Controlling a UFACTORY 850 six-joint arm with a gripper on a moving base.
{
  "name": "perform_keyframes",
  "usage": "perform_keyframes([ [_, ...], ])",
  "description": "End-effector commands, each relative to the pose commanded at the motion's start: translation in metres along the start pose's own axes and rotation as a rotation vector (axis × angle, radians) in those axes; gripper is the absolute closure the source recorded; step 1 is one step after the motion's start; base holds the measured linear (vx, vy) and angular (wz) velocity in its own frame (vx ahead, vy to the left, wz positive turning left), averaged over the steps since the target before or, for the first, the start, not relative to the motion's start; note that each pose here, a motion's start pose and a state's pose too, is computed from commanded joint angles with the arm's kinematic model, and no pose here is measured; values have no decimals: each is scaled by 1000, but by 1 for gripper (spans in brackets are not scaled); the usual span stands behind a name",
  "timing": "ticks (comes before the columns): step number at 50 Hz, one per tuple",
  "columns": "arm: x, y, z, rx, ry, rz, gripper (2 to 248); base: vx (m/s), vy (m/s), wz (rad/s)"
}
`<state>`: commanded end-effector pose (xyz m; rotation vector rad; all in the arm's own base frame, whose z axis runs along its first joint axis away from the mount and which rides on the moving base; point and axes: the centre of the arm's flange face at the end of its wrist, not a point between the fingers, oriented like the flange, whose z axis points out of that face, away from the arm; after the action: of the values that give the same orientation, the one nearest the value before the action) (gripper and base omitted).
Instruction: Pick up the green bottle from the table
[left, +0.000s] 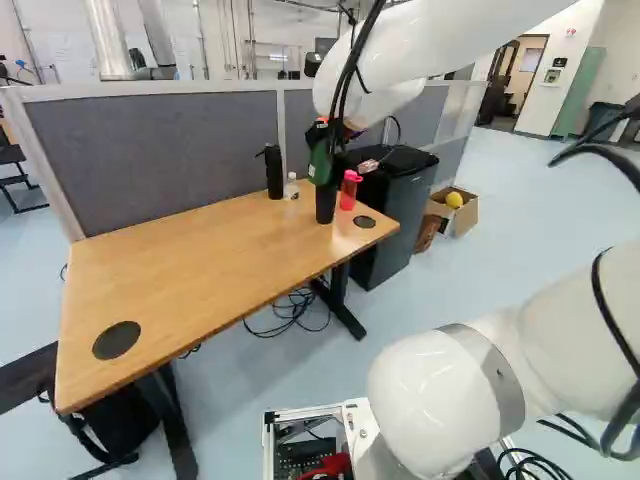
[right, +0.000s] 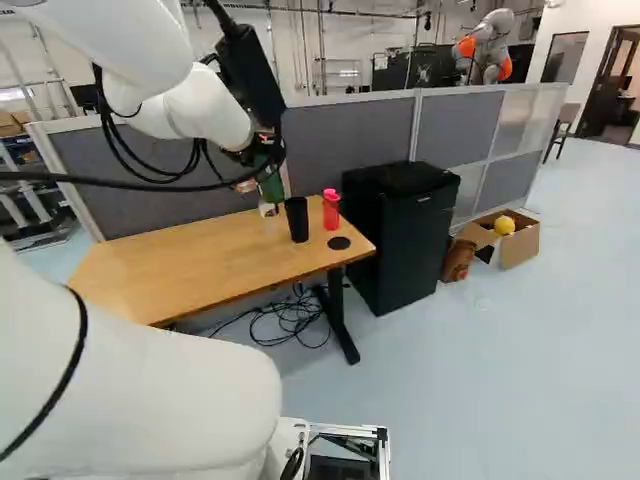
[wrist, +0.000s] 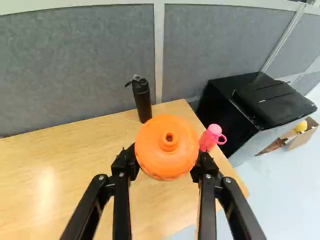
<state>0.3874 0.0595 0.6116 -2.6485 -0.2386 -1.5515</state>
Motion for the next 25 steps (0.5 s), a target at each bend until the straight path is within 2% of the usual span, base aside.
perform_keyframes([
  [25, 0, 0, 0, 0, 0, 0, 129, -284, -2, 25],
])
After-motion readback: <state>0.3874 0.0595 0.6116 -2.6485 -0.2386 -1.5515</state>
